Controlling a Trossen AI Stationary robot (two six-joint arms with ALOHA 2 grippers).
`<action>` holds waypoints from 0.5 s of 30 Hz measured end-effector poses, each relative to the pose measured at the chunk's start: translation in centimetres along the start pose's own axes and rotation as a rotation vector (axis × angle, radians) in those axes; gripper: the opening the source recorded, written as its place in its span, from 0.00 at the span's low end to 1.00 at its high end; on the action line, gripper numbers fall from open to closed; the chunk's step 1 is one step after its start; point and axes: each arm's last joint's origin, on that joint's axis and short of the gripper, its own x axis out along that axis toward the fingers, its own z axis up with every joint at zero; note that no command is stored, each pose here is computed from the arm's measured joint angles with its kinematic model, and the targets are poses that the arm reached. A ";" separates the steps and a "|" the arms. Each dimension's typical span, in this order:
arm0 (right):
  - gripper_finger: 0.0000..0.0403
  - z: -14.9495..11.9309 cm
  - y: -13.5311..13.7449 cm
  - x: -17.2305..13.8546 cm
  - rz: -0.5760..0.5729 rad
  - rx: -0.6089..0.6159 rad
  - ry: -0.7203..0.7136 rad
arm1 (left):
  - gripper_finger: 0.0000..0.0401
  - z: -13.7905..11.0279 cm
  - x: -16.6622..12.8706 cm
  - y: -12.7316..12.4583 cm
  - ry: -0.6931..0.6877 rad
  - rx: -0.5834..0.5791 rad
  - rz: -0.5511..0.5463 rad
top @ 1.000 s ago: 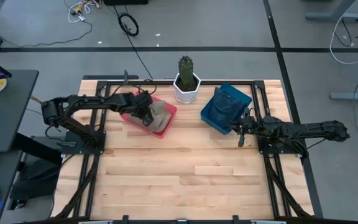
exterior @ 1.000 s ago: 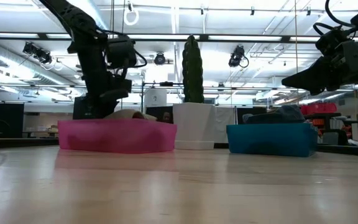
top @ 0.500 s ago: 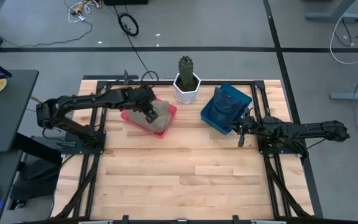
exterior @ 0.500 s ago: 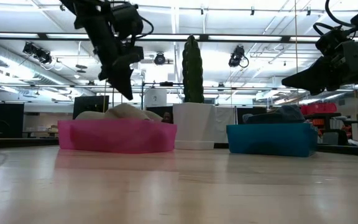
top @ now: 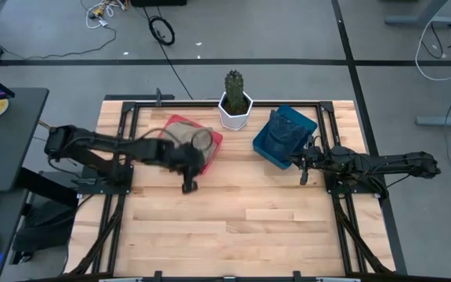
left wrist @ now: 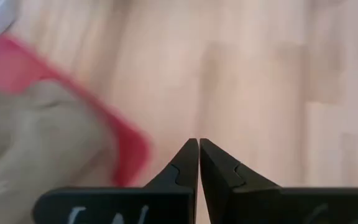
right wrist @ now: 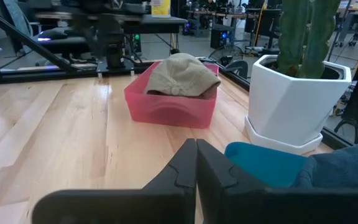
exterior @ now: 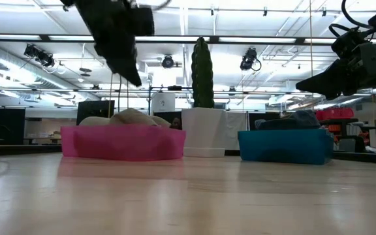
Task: Pick & Place hat
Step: Return to Home Position
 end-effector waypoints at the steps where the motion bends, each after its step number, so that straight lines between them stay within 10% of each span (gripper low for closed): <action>1: 0.02 0.0 0.0 0.0 0.000 0.000 0.000 | 0.05 -0.1 -0.1 -1.0 -0.015 0.018 -0.010; 15: 0.02 0.0 0.0 0.0 0.000 0.000 0.000 | 0.05 -2.5 -2.6 -8.2 -0.172 0.270 0.163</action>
